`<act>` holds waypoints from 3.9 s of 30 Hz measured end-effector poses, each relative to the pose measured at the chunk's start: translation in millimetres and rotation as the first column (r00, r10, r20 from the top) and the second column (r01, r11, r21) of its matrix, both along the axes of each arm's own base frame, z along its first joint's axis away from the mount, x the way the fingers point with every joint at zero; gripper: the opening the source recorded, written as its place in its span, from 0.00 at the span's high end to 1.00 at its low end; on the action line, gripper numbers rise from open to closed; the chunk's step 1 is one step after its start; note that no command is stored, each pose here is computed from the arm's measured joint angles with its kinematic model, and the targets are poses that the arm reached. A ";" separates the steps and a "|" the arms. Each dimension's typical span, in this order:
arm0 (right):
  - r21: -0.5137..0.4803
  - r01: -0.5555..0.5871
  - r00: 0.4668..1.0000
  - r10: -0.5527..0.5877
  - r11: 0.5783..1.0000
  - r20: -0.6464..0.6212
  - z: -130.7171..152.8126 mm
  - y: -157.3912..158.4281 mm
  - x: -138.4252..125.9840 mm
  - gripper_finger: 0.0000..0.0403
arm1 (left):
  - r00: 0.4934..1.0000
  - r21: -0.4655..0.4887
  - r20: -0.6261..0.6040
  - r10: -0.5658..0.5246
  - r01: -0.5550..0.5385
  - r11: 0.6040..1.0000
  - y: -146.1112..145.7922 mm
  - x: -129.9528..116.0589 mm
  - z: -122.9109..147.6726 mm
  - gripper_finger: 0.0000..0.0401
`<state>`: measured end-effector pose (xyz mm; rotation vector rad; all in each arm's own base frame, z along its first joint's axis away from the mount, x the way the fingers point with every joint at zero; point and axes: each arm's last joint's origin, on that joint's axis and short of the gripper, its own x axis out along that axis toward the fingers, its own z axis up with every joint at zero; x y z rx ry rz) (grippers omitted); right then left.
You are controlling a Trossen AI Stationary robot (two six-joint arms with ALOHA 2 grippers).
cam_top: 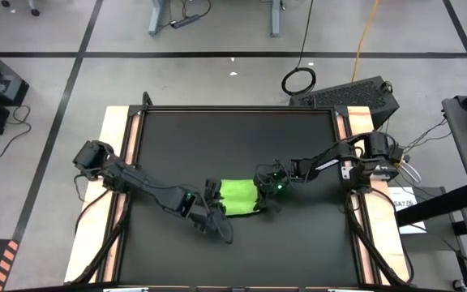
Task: Roll towel into tight, uniform cylinder
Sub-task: Roll the green towel
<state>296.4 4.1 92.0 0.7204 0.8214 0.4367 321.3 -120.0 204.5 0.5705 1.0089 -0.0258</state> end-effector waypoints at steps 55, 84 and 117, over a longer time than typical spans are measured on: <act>0.066 -0.018 0.999 0.015 0.998 0.034 32.3 3.7 -6.8 0.75 | 0.994 -0.109 0.104 -0.032 0.043 0.993 7.9 3.0 -96.1 0.94; -0.848 0.031 0.952 0.243 0.529 0.186 72.3 108.4 -60.3 0.46 | 0.997 -0.731 0.068 0.023 0.034 0.682 78.6 28.5 -90.5 0.96; -0.958 0.093 0.983 0.130 0.272 0.133 11.7 90.9 -25.9 0.20 | 0.998 -0.822 0.037 0.053 0.000 0.570 108.3 29.8 -88.0 0.96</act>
